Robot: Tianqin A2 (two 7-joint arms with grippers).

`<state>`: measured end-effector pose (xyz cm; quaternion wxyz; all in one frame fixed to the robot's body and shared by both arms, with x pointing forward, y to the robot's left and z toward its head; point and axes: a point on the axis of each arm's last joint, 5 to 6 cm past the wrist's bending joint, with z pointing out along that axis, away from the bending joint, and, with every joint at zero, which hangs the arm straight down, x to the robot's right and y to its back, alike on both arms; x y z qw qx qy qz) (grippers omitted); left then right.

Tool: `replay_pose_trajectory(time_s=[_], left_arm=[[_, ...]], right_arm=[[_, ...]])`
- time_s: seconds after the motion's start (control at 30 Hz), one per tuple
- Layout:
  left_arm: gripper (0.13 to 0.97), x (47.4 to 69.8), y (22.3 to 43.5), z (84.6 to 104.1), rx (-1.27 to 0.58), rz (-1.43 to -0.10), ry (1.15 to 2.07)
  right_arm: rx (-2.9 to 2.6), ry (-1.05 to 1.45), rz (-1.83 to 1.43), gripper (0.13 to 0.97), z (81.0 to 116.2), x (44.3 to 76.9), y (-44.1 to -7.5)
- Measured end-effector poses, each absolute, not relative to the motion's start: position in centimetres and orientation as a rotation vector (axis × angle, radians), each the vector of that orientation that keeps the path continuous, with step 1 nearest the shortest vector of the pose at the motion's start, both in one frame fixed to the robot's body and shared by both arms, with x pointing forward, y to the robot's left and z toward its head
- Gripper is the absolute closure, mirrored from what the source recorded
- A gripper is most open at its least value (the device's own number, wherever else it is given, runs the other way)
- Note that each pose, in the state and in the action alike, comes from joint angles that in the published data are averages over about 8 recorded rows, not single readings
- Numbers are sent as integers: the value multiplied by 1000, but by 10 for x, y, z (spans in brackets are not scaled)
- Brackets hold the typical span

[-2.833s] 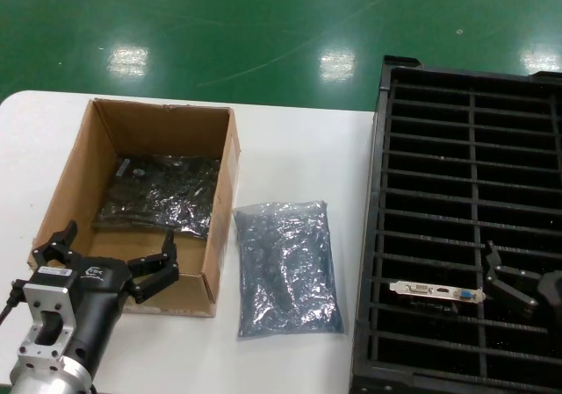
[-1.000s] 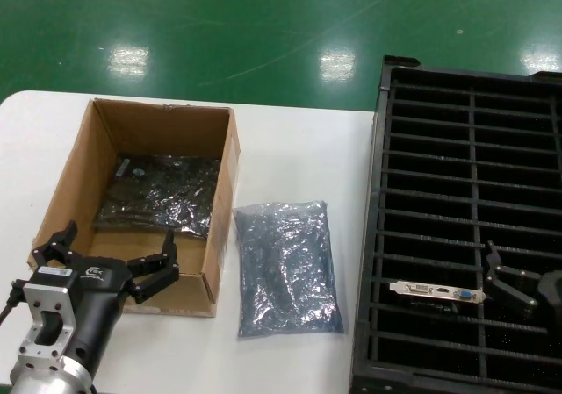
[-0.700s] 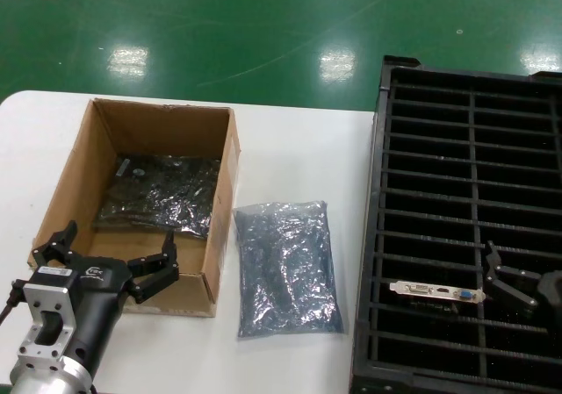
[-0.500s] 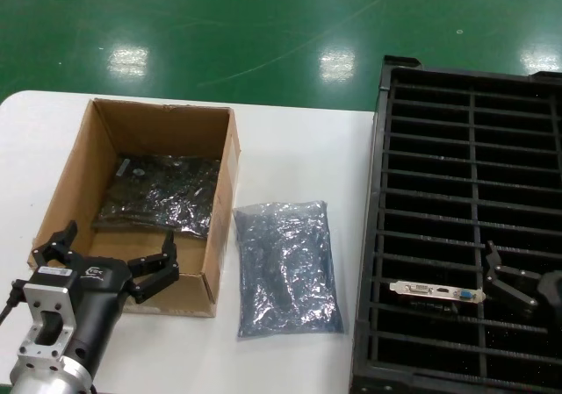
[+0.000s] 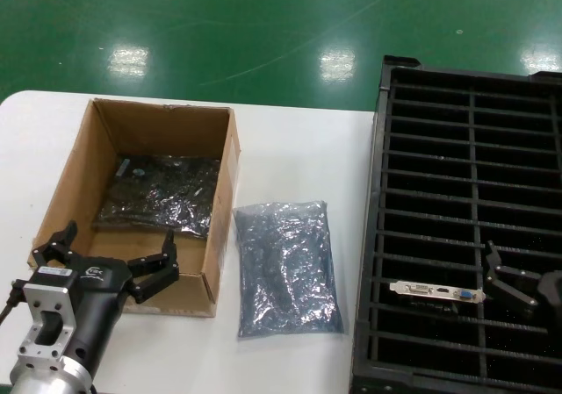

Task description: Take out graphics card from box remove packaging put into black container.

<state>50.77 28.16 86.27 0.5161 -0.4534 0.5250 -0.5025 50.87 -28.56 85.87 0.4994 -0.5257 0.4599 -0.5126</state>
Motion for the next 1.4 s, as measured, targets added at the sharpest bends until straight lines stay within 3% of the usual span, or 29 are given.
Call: replay_pose_trajectory(time_s=[1.4], left_arm=[[132,508,282,863,-1089,-1207,1261]], right_arm=[[-1272,1112,-1240,130,859,509,-286]])
